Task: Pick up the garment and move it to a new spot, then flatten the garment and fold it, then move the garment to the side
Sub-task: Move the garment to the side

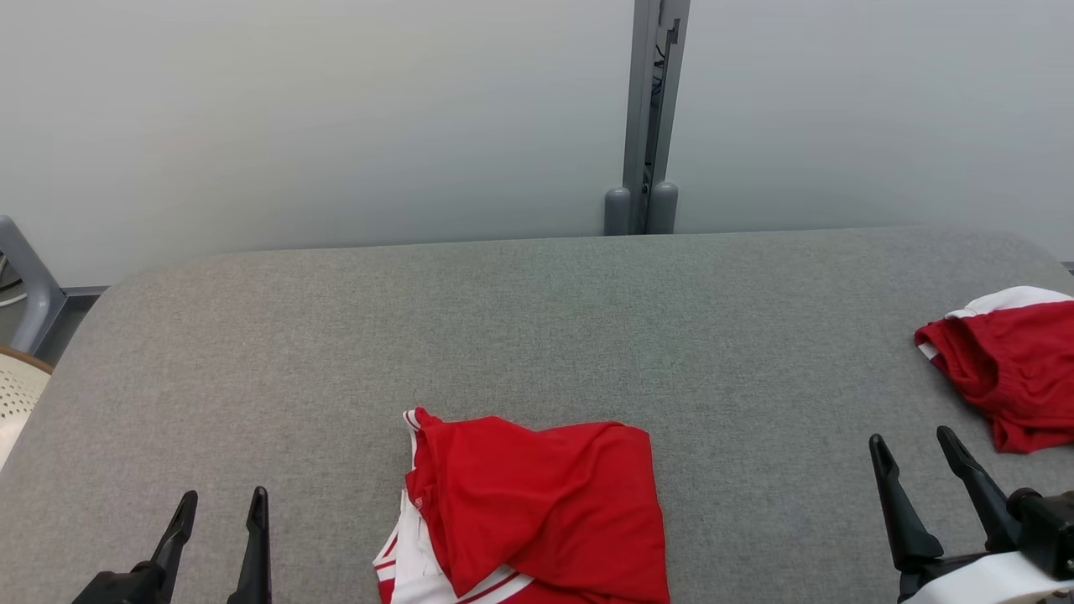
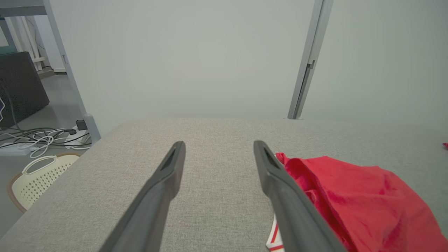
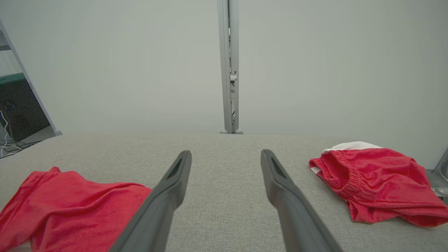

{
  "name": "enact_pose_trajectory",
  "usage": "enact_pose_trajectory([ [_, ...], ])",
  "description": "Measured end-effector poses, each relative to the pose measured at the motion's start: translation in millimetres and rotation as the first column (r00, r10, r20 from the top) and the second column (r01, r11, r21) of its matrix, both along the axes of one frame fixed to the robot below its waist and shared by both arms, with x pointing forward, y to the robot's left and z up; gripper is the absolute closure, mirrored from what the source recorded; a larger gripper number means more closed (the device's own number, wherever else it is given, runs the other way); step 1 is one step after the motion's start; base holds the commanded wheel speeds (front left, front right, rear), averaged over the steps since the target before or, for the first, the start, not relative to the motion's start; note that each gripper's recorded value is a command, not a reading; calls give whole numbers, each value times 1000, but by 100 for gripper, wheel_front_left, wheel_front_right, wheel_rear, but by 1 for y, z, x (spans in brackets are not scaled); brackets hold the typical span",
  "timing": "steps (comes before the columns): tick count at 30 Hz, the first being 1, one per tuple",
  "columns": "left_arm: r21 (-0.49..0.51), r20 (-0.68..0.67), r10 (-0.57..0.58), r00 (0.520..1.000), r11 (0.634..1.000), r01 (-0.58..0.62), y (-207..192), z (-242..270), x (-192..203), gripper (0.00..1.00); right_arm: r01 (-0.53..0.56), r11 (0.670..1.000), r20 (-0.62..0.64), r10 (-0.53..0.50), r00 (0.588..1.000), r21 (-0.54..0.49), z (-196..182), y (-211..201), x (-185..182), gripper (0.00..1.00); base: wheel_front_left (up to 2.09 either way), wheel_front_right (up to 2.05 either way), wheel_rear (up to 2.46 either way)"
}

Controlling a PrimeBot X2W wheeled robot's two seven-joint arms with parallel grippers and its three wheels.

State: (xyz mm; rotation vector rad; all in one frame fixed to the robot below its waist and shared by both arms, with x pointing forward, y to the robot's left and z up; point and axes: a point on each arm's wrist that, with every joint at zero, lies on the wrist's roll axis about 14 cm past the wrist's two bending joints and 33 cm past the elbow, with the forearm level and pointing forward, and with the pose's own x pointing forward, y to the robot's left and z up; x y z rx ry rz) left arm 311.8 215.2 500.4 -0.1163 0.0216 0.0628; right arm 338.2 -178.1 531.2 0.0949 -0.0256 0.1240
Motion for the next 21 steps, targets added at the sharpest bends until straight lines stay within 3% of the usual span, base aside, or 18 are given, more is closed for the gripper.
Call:
enact_pose_trajectory([
  [11,4,36,-5,999,1000,5,2,12,3,0,-36,999,-38,36,999,4,-12,12,10,0,0,0,0],
  [21,2,73,45,996,999,-45,21,21,6,0,-234,971,-206,239,949,48,-70,88,34,0,0,0,0],
])
